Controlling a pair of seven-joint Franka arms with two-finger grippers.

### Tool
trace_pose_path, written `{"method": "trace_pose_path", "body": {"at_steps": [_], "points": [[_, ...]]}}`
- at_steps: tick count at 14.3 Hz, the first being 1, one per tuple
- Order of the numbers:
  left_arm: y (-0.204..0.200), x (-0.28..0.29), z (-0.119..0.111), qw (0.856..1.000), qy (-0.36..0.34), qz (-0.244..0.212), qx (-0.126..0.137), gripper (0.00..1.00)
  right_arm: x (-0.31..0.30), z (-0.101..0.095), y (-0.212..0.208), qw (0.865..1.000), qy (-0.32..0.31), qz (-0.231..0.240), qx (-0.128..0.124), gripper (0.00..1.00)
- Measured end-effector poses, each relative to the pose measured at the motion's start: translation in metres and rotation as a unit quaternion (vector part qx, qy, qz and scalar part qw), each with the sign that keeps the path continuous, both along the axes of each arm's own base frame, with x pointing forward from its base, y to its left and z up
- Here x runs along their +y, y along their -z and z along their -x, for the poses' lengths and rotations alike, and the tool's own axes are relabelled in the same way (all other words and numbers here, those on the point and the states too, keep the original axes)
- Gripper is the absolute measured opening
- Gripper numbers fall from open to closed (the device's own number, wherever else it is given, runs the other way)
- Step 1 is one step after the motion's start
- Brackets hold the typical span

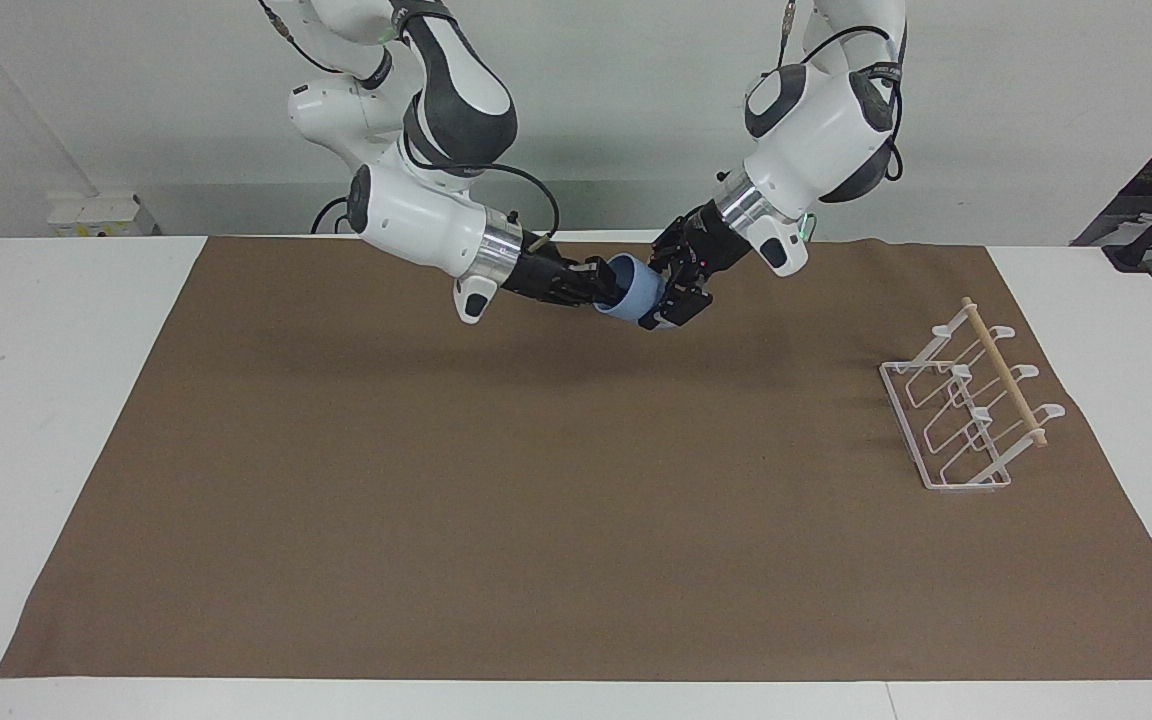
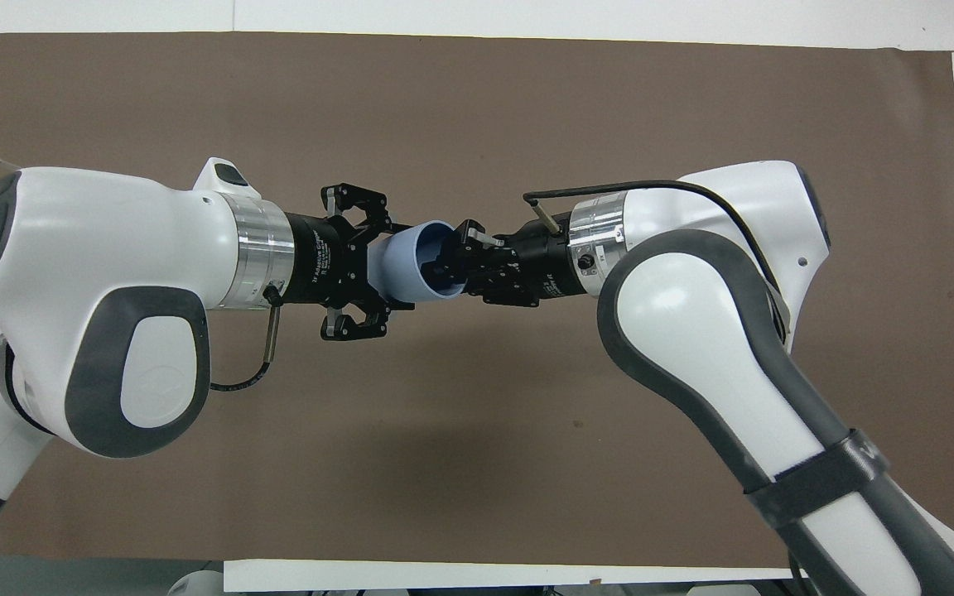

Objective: Hang cup on cup holder

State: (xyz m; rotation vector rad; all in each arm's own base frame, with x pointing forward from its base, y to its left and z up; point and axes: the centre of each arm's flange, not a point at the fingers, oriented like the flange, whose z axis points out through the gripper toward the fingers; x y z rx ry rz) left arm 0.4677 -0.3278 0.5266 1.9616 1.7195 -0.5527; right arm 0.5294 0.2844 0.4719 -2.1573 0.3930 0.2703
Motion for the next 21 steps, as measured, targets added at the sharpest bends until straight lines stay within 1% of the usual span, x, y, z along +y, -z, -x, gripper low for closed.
{"method": "trace_pose_path", "body": {"at_steps": [2,3,4,5,6,7,8,9,10,11,12,13,14,15,17,19,20,21], "points": [[0.000,0.000,-0.001,1.000,-0.004,0.000,0.003,0.79,-0.030,-0.010,-0.013,1.000,0.001,0.022,-0.018,0.64],[0.002,0.000,0.000,1.000,-0.003,-0.006,0.006,0.79,-0.052,-0.015,-0.025,0.998,0.007,0.042,-0.037,0.77],[0.005,0.003,0.000,1.000,0.000,-0.024,0.007,0.79,-0.077,-0.021,-0.035,0.997,0.021,0.058,-0.052,0.87],[0.008,0.008,-0.002,0.999,0.000,-0.052,0.006,0.79,-0.102,-0.027,-0.043,0.995,0.037,0.070,-0.062,0.98],[0.012,0.016,-0.004,0.996,-0.002,-0.087,0.002,0.79,-0.127,-0.032,-0.048,0.992,0.051,0.087,-0.071,1.00],[0.016,0.027,-0.007,0.991,-0.004,-0.131,-0.001,0.79,-0.150,-0.036,-0.052,0.988,0.052,0.119,-0.084,1.00],[0.021,0.039,-0.011,0.984,-0.003,-0.176,-0.005,0.79,-0.167,-0.038,-0.055,0.980,0.038,0.168,-0.099,1.00],[0.025,0.053,-0.014,0.975,-0.001,-0.223,-0.009,0.79,-0.180,-0.038,-0.061,0.968,0.014,0.222,-0.112,1.00],[0.028,0.066,-0.017,0.963,0.001,-0.270,-0.013,0.79,-0.193,-0.036,-0.072,0.952,-0.017,0.281,-0.119,1.00],[0.029,0.081,-0.020,0.949,0.002,-0.316,-0.019,0.79,-0.207,-0.033,-0.087,0.936,-0.043,0.330,-0.114,1.00],[0.029,0.094,-0.024,0.932,0.000,-0.360,-0.028,0.79,-0.221,-0.028,-0.104,0.925,-0.059,0.362,-0.102,1.00],[0.027,0.107,-0.028,0.913,-0.006,-0.406,-0.039,0.79,-0.238,-0.022,-0.120,0.917,-0.068,0.383,-0.086,1.00],[0.025,0.121,-0.033,0.891,-0.014,-0.451,-0.053,0.79,-0.260,-0.015,-0.137,0.911,-0.074,0.400,-0.071,1.00],[0.022,0.135,-0.038,0.868,-0.026,-0.490,-0.068,0.79,-0.282,-0.009,-0.150,0.904,-0.082,0.415,-0.061,1.00],[0.015,0.164,-0.050,0.823,-0.047,-0.558,-0.099,0.79,-0.314,0.001,-0.170,0.888,-0.097,0.447,-0.048,1.00],[0.016,0.187,-0.061,0.781,-0.045,-0.612,-0.116,0.79,-0.322,0.009,-0.185,0.883,-0.122,0.452,-0.039,1.00],[0.022,0.194,-0.067,0.760,-0.038,-0.637,-0.123,0.79,-0.321,0.011,-0.188,0.881,-0.137,0.451,-0.036,1.00],[0.033,0.201,-0.075,0.736,-0.028,-0.665,-0.127,0.79,-0.319,0.011,-0.184,0.880,-0.149,0.450,-0.030,1.00]]}}
